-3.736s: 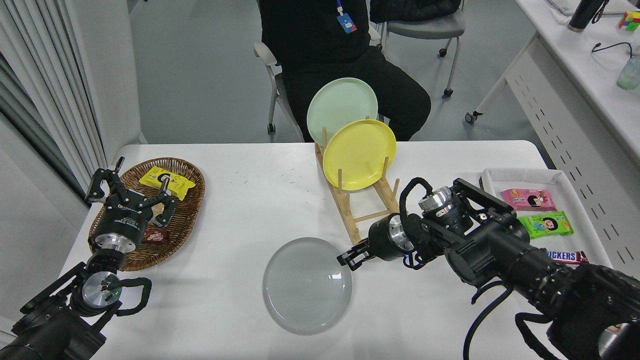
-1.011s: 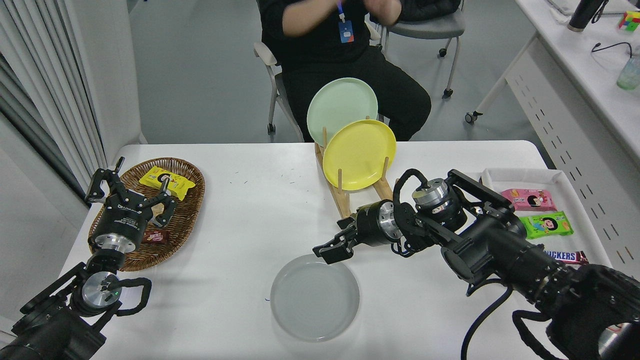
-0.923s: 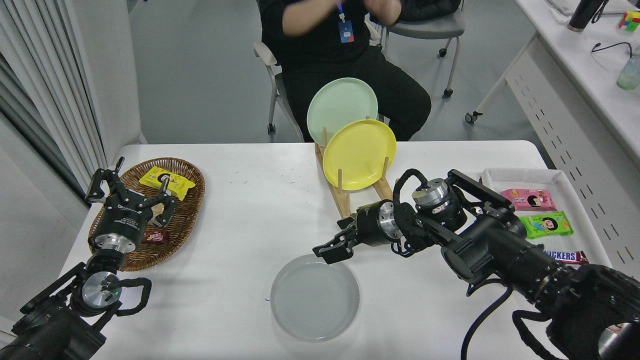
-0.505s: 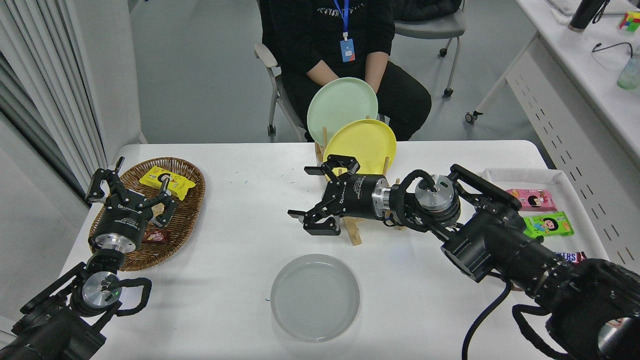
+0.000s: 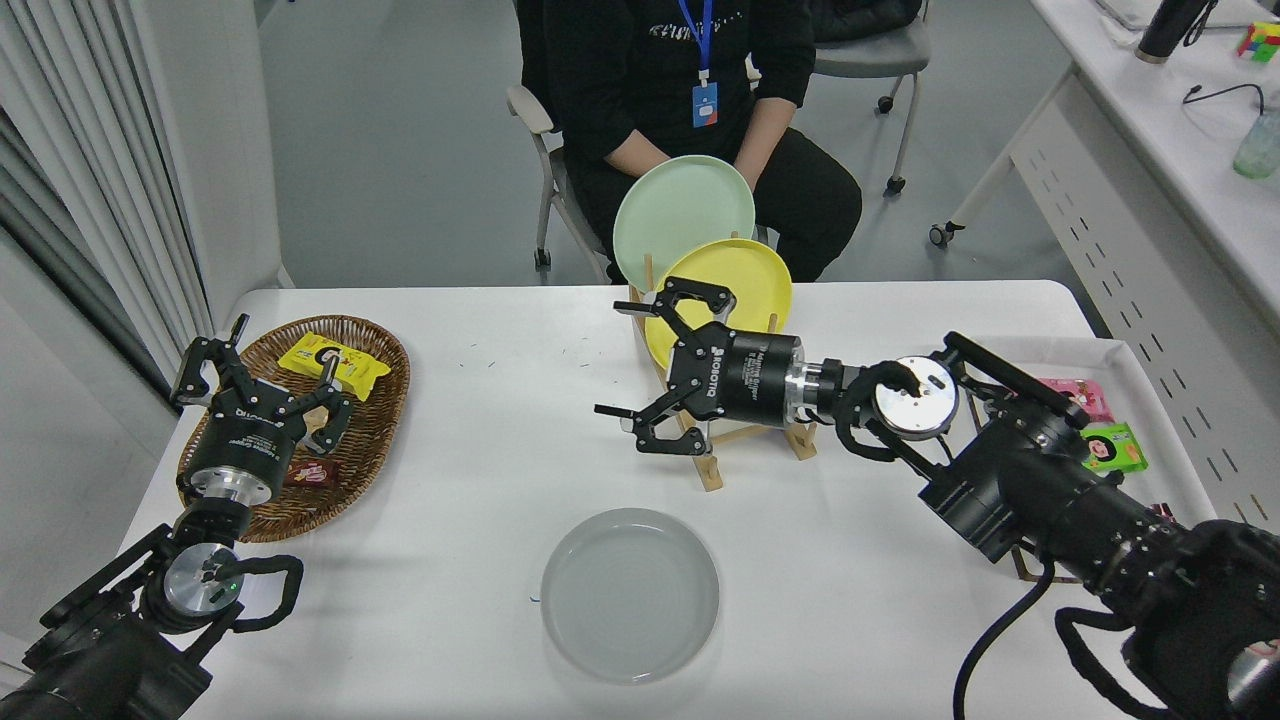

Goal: Place the plate on the table

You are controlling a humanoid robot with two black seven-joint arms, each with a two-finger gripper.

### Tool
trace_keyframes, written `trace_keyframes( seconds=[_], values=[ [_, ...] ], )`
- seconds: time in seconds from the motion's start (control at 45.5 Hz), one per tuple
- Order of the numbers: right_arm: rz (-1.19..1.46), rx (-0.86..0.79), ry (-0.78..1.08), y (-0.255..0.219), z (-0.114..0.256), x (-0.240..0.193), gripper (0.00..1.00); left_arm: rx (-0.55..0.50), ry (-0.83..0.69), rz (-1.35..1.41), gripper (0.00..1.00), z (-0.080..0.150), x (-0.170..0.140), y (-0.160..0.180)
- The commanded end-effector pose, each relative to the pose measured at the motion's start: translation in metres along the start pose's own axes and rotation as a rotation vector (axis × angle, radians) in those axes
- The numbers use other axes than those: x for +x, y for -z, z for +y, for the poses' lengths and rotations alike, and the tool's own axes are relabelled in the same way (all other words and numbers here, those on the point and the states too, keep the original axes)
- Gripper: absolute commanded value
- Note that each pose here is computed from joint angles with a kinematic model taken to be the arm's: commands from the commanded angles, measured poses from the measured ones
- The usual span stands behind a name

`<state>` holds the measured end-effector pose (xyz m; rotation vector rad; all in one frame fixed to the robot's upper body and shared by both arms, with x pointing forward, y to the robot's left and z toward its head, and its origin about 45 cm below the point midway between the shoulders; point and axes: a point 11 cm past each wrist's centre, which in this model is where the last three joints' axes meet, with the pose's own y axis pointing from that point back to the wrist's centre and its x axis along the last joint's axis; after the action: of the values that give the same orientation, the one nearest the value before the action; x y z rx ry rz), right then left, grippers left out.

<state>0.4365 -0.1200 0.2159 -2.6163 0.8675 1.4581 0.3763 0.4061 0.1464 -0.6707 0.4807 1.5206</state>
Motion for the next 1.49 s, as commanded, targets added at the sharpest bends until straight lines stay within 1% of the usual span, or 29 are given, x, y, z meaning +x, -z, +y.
trace_keyframes(
  seconds=[0.0, 0.154, 0.374, 0.527, 0.637, 0.879, 1.077, 1.297, 1.473],
  values=[
    [0.096, 0.143, -0.082, 0.032, 0.032, 0.022, 0.99, -0.001, 0.000, 0.000, 0.98, 0.000, 0.000, 0.000],
    [0.172, 0.246, -0.158, 0.052, 0.056, 0.039, 0.99, -0.001, 0.000, 0.000, 0.98, 0.000, 0.000, 0.000],
    [0.259, 0.370, -0.291, 0.068, 0.087, 0.072, 0.99, -0.001, 0.000, 0.000, 0.98, 0.000, 0.000, 0.000],
    [0.273, 0.429, -0.347, 0.068, 0.101, 0.089, 0.99, -0.001, 0.000, 0.000, 0.98, 0.000, 0.000, 0.000],
    [0.254, 0.470, -0.377, 0.060, 0.109, 0.102, 0.99, 0.000, -0.001, 0.000, 0.98, 0.001, 0.000, 0.000],
    [0.203, 0.493, -0.432, 0.034, 0.118, 0.126, 0.99, -0.001, 0.000, 0.000, 0.98, 0.000, 0.000, 0.000],
    [0.186, 0.487, -0.440, 0.026, 0.118, 0.131, 0.99, -0.001, 0.000, 0.000, 0.98, 0.000, 0.000, 0.000],
    [0.183, 0.492, -0.442, 0.026, 0.119, 0.132, 0.99, -0.001, 0.000, 0.000, 0.98, 0.000, 0.000, 0.000],
    [0.193, 0.510, -0.456, 0.035, 0.125, 0.133, 0.99, 0.001, 0.000, 0.000, 0.98, 0.000, 0.000, 0.000]
  ],
)
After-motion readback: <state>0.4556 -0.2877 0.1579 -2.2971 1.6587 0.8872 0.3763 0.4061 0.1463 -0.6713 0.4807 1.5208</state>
